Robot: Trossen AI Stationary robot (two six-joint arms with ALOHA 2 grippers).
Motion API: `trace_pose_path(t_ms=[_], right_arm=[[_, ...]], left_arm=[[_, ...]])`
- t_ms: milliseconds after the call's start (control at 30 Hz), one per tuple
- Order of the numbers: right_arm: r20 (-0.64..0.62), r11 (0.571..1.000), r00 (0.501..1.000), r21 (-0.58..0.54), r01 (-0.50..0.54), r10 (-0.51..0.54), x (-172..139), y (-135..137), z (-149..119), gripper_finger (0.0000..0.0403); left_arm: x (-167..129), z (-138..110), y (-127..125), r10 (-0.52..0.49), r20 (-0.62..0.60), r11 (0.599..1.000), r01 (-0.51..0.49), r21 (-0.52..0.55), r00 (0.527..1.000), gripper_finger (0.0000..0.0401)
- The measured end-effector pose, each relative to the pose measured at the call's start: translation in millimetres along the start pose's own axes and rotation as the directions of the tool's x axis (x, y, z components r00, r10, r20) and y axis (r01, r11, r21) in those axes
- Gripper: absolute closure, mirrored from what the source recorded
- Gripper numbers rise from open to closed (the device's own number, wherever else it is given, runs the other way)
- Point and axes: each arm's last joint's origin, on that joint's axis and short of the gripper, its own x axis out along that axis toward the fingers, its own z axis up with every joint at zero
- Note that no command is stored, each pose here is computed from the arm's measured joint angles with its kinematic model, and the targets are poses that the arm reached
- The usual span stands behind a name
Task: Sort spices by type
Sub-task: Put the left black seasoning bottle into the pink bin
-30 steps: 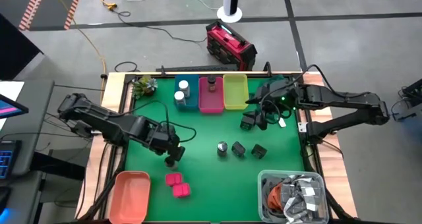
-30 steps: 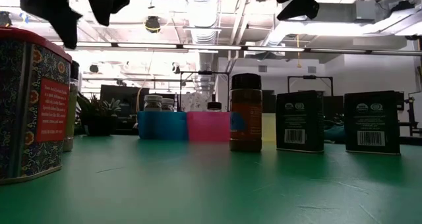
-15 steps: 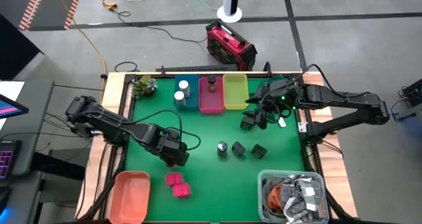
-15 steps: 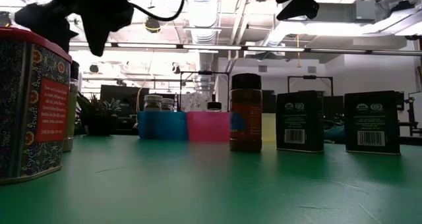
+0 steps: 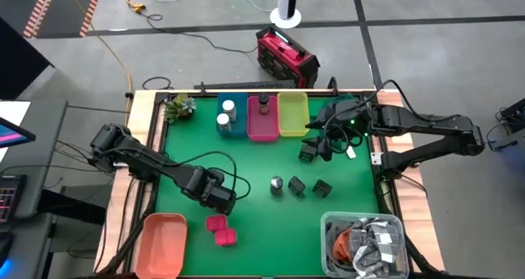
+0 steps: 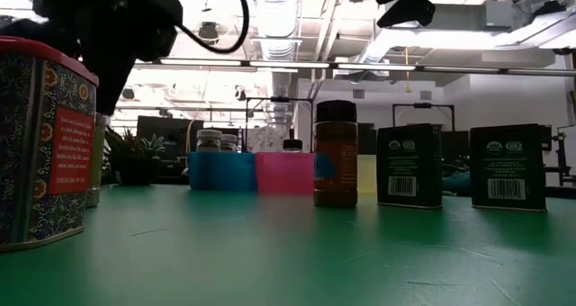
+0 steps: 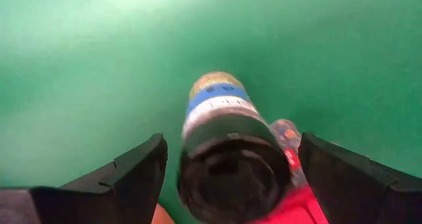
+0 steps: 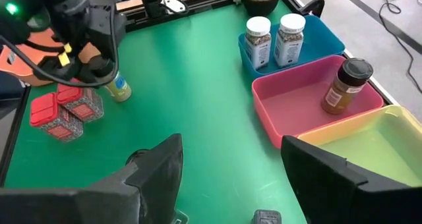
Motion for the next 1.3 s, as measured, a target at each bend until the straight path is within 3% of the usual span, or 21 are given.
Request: trace_pose_path(t_ms=[200, 333, 500, 733, 967, 1300], right_arm=[[0.002, 1.000, 1.000, -0.003, -0.001, 0.001, 0.0, 0.1, 0.2, 0.0119], [0.002, 1.000, 1.000, -0.003, -0.001, 0.001, 0.0, 0.1, 0.2, 0.0119], [0.002, 1.000, 1.000, -0.009, -0.001, 0.001, 0.0, 0.0, 0.2, 0.0119], [0.008, 1.000, 1.000, -0.018, -0.002, 0.003, 0.0, 0.1, 0.8, 0.0119], [0.029, 1.000, 1.000, -0.024, -0.008, 0.009, 0.0, 0.6, 2.8, 0.0119], [0.007, 1.000, 1.000, -0.022, 0.005, -0.005, 9.6, -1.2, 2.7, 0.0119]], left_arm=[[4.7, 0.8, -0.8, 0.016, 0.023, 1.000, -0.017, 0.009, 1.000, 0.0096], [9.7, 0.7, 3.8, 0.050, 0.012, 0.999, -0.050, 0.018, 0.999, 0.0145], [17.2, -0.9, 5.7, 0.023, -0.038, 0.999, -0.021, 0.042, 0.999, 0.0208], [13.0, 8.3, 8.7, 0.010, -0.034, 0.999, -0.009, 0.033, 0.999, 0.0208], [-13.0, 49.2, 15.5, -0.052, 0.049, 0.998, 0.050, 0.044, 0.997, 0.0208], [-73.0, 148.1, 26.1, -0.201, 0.241, 0.973, 0.164, 0.164, 0.949, 0.0208]])
